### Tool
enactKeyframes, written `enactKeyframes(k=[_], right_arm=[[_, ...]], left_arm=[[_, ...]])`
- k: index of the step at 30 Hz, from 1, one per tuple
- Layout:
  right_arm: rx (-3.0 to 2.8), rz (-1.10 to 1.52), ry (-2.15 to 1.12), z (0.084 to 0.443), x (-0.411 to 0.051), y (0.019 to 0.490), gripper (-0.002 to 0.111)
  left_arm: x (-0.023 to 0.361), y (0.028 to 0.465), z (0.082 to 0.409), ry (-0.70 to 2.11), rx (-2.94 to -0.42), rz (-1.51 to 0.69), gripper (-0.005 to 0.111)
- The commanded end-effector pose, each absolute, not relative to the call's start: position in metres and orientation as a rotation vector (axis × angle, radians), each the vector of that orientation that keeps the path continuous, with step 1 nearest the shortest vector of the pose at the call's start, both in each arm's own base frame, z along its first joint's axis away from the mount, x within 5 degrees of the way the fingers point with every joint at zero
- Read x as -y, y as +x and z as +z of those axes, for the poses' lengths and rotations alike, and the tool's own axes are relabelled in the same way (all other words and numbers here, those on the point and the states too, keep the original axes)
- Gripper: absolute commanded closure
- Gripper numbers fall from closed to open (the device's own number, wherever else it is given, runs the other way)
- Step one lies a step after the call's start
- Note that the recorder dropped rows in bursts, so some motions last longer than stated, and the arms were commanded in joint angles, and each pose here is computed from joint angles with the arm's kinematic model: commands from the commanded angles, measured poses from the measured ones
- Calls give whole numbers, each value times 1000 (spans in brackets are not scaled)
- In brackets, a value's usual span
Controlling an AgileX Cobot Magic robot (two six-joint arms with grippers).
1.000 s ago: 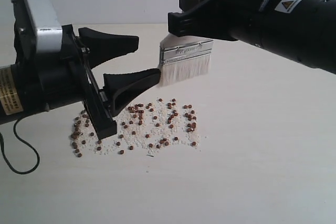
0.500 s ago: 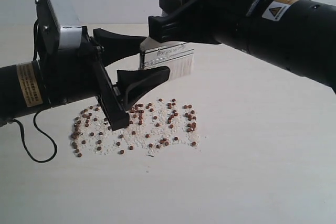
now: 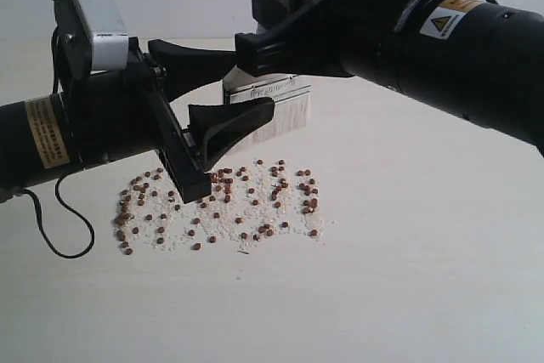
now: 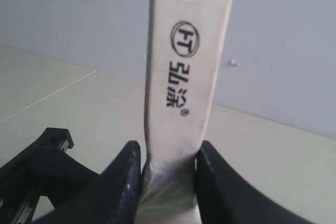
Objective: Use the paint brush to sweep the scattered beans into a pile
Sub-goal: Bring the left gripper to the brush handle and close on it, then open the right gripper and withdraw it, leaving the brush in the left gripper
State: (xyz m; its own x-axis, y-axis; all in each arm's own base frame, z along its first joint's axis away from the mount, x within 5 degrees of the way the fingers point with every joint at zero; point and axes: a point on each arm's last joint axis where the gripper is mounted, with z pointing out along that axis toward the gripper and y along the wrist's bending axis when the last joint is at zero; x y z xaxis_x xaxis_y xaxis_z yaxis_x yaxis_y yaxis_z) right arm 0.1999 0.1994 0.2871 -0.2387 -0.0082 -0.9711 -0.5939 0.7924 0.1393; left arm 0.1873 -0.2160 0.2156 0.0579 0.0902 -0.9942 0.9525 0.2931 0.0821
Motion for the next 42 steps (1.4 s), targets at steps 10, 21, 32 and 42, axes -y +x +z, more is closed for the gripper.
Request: enactKeyframes(k=[10, 21, 32, 42], right_arm=[[-1726, 629, -498, 290, -207, 193, 108], [-1722, 631, -491, 290, -207, 193, 108], [-1725, 632, -489, 290, -207, 193, 108], [-1727, 643, -466, 293, -205, 193, 58]], left_arm=[[219, 189, 219, 1055, -1325, -906, 44], [220, 185, 216, 1126, -1317, -902, 76], [221, 182, 218, 1111, -1303, -960, 107], [221, 182, 220, 1092, -1300, -983, 107]])
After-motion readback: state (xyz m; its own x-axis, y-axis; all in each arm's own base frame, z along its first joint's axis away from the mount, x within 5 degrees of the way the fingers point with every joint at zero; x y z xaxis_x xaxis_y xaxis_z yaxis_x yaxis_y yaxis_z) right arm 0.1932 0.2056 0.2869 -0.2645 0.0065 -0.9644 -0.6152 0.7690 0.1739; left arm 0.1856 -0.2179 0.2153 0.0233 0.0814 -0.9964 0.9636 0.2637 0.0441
